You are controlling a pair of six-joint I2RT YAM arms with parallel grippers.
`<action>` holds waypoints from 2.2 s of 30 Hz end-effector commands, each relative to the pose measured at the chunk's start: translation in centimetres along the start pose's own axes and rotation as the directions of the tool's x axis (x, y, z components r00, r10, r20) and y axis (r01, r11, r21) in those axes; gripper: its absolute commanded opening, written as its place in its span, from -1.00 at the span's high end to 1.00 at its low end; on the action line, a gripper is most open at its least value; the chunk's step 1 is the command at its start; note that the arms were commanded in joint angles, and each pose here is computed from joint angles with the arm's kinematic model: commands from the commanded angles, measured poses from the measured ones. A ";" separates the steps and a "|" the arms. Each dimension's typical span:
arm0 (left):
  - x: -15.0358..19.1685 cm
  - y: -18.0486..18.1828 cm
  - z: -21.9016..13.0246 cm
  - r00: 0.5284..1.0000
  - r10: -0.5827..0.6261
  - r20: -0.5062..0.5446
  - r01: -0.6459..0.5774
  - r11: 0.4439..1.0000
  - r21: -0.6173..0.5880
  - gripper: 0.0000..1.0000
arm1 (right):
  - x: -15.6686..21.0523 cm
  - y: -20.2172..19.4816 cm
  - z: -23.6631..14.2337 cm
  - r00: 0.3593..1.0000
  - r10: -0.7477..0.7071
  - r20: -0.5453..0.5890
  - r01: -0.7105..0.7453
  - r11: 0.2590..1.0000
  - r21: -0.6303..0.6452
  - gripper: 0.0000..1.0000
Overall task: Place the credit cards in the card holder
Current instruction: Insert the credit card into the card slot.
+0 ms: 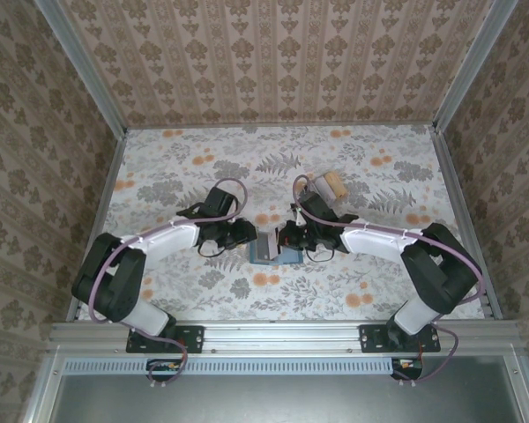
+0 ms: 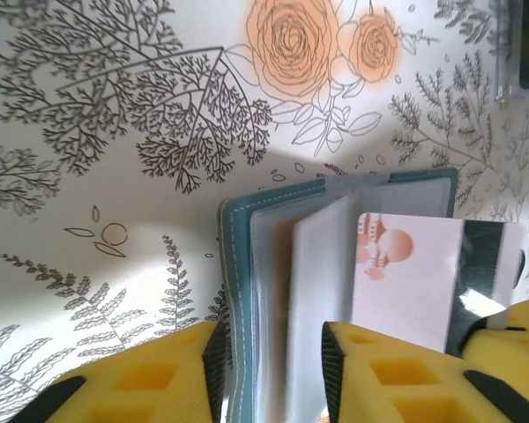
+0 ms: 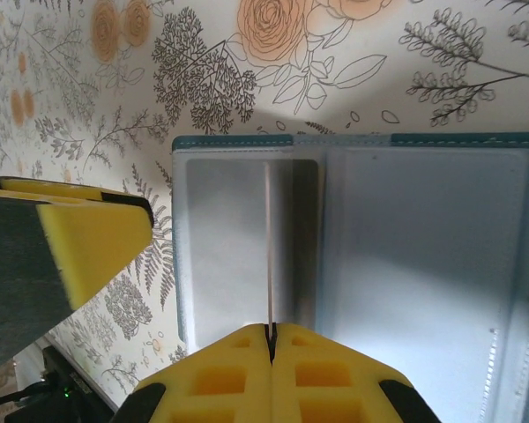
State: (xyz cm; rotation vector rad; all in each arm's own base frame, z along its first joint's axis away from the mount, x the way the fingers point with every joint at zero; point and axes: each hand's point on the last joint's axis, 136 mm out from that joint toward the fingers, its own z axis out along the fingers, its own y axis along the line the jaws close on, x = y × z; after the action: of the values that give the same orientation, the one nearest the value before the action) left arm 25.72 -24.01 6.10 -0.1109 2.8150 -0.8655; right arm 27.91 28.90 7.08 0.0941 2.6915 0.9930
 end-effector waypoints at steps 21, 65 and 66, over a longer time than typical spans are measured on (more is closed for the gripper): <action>1.0 0.9 2.6 0.997 0.004 -0.073 -0.006 1.000 -0.028 0.54 | 0.4 -1.3 0.2 1.000 0.014 0.010 -0.014 1.000 0.001 1.00; 1.2 1.7 3.0 0.997 0.004 -0.072 -0.009 0.998 -0.062 0.65 | 1.7 -1.7 4.3 0.993 -0.023 -0.115 0.035 0.994 0.106 0.71; 1.1 1.5 3.0 0.998 0.007 -0.068 -0.011 0.998 -0.058 0.64 | 1.7 -1.7 4.1 0.993 -0.030 -0.114 0.043 0.993 0.110 0.62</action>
State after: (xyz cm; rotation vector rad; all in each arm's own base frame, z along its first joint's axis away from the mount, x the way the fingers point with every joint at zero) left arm 24.96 -23.96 2.16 -0.1110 2.9141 -0.7875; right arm 28.21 31.34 3.40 0.0395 2.7764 0.9613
